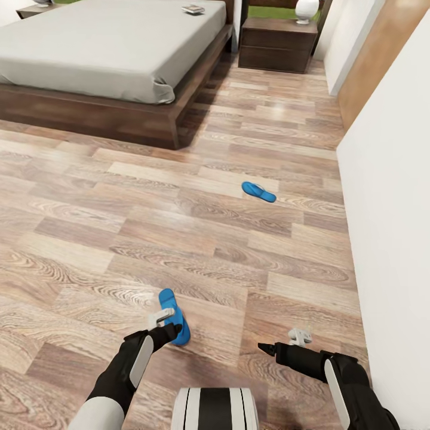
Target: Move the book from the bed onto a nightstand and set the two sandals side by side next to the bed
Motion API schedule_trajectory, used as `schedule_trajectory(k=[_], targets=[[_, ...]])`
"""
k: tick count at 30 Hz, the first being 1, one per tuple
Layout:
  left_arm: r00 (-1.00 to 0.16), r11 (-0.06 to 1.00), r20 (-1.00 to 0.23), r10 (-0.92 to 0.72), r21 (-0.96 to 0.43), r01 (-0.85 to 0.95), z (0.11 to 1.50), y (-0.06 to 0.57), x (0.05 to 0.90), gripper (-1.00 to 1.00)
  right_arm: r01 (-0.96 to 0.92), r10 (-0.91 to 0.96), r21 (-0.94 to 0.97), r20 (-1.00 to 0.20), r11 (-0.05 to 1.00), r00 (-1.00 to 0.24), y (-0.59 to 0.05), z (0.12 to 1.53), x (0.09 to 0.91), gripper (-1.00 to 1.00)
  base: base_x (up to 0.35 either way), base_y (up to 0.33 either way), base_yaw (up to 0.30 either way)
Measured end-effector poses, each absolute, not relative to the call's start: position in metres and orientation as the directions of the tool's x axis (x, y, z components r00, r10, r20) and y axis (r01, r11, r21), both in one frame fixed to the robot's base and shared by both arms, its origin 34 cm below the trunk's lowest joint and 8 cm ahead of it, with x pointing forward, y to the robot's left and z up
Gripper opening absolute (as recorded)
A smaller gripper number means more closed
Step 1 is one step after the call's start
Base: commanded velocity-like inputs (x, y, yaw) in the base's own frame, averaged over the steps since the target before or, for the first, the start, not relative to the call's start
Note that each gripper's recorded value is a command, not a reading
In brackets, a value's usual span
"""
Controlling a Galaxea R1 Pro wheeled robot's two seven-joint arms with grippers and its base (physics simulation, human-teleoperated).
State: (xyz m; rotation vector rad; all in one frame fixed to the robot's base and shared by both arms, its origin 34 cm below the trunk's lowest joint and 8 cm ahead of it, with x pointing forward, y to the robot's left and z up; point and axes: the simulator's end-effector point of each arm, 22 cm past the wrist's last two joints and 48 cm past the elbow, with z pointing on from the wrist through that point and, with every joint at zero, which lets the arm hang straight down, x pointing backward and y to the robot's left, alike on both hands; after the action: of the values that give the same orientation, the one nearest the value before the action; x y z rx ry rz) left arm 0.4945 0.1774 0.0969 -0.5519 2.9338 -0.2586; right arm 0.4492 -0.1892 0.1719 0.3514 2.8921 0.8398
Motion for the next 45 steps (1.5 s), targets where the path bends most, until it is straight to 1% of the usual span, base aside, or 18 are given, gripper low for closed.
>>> schedule_trajectory(k=[11,16,22,31,42,45], targets=[[-0.924,0.918,-0.104,-0.369,-0.199,-0.344,0.096,0.175,0.493,1.00,0.193,0.251,0.540,-0.036,0.820,-0.967,-0.189,0.170,0.448,1.00,0.013,0.000,0.000],[-0.926,0.919,-0.106,-0.363,-0.201,-0.338,0.096,0.173,0.494,1.00,0.192,0.251,0.540,-0.036,0.819,-0.967,-0.188,0.171,0.448,1.00,0.190,0.000,0.000],[-0.926,0.920,-0.110,-0.362,-0.200,-0.336,0.096,0.174,0.494,1.00,0.193,0.251,0.540,-0.036,0.819,-0.967,-0.188,0.170,0.448,1.00,0.053,0.000,0.000],[-0.923,0.920,-0.120,-0.365,-0.198,-0.338,0.096,0.175,0.496,1.00,0.192,0.251,0.540,-0.036,0.819,-0.967,-0.188,0.171,0.448,1.00,0.235,0.000,0.000],[-0.918,0.921,-0.141,-0.371,-0.183,-0.344,0.096,0.181,0.500,1.00,0.193,0.251,0.540,-0.036,0.819,-0.967,-0.188,0.170,0.448,1.00,0.019,0.000,0.000],[-0.911,0.922,-0.164,-0.379,-0.145,-0.358,0.095,0.191,0.501,1.00,0.193,0.251,0.540,-0.036,0.819,-0.967,-0.188,0.170,0.448,1.00,0.000,0.000,0.000]])
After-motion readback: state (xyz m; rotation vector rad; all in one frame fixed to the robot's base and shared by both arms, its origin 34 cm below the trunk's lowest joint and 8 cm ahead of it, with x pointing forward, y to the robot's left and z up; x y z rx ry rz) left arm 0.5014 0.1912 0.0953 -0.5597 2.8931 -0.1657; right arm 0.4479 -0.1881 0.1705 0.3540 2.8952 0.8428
